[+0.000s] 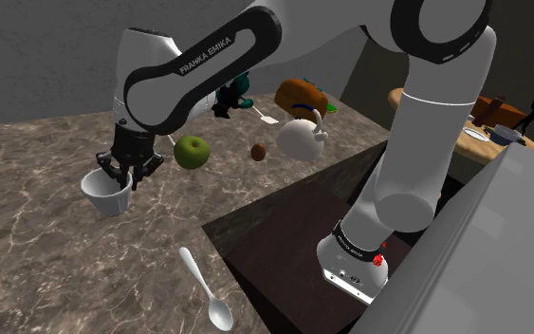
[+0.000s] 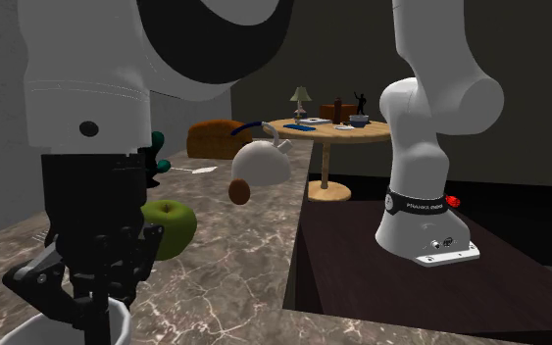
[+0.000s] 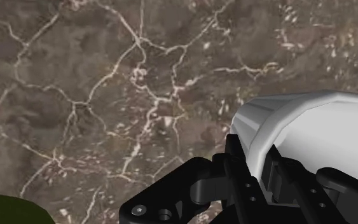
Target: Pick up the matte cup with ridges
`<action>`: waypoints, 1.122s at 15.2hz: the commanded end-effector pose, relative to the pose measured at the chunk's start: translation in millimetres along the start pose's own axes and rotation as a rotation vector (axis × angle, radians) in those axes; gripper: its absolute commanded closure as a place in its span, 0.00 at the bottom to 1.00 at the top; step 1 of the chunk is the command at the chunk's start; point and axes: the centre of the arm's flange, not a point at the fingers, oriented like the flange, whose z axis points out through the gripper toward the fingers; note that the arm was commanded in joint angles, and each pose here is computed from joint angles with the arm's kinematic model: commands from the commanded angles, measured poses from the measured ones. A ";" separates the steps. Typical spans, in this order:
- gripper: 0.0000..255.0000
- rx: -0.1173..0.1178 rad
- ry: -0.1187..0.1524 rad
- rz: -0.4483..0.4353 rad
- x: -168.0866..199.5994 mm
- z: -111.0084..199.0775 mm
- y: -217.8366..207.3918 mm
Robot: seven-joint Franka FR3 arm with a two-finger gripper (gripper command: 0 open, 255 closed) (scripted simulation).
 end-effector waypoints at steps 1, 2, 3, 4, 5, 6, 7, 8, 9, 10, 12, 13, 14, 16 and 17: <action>1.00 0.000 0.000 0.000 -0.1 0.3 -0.1; 1.00 0.000 0.000 0.000 -0.1 0.3 -0.1; 1.00 0.000 0.000 0.000 -0.1 0.3 0.0; 1.00 0.000 0.000 0.000 0.0 0.3 0.0; 1.00 0.000 0.000 0.000 0.1 0.2 0.1; 1.00 0.000 0.000 0.000 -0.4 0.0 0.7; 1.00 0.000 0.000 0.000 -0.8 -5.1 -0.5; 1.00 0.000 0.000 0.000 -1.2 -10.3 -1.6; 1.00 0.000 0.000 0.000 -1.5 -15.4 -2.9; 1.00 0.000 0.000 0.000 -1.9 -20.5 -4.0; 1.00 0.000 0.000 0.000 -2.7 -30.8 -6.4; 1.00 0.000 0.000 0.000 -3.1 -35.9 -7.6; 1.00 0.000 0.000 0.000 -3.5 -41.1 -8.7; 1.00 0.000 0.000 0.000 -4.2 -51.3 -11.1; 1.00 0.000 0.000 0.000 -4.6 -56.5 -12.3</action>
